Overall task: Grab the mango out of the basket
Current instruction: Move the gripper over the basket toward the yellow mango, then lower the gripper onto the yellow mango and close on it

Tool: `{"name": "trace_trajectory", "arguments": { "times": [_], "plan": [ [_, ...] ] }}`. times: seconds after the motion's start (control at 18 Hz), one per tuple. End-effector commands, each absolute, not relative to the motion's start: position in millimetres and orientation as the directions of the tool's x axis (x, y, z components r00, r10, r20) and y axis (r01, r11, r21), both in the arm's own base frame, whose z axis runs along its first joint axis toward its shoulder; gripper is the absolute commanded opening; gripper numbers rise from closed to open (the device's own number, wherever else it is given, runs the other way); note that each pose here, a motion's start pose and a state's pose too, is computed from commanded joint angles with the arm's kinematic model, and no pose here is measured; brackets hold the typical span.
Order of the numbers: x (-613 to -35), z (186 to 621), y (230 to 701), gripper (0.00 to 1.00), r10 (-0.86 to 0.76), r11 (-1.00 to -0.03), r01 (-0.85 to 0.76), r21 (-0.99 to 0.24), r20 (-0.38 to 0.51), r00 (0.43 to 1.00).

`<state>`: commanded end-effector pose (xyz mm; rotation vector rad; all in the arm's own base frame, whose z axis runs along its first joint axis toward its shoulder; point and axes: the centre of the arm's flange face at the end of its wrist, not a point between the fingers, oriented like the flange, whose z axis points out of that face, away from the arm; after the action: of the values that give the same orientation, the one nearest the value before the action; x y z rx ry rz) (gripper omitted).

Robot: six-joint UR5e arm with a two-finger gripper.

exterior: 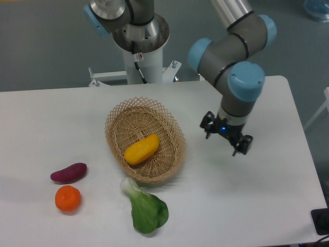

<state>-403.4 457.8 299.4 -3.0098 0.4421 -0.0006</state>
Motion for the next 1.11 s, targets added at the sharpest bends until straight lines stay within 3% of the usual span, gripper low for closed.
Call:
{"name": "trace_trajectory", "arguments": {
  "times": [0.33, 1.11],
  "plan": [
    [-348.3, 273.4, 486.9, 1.00, -0.321, -0.945, -0.317, -0.082, 0.035, 0.947],
    [-274.6, 229.0, 499.7, 1.00, -0.301, -0.953, -0.300, -0.030, 0.132, 0.944]
  ]
}}
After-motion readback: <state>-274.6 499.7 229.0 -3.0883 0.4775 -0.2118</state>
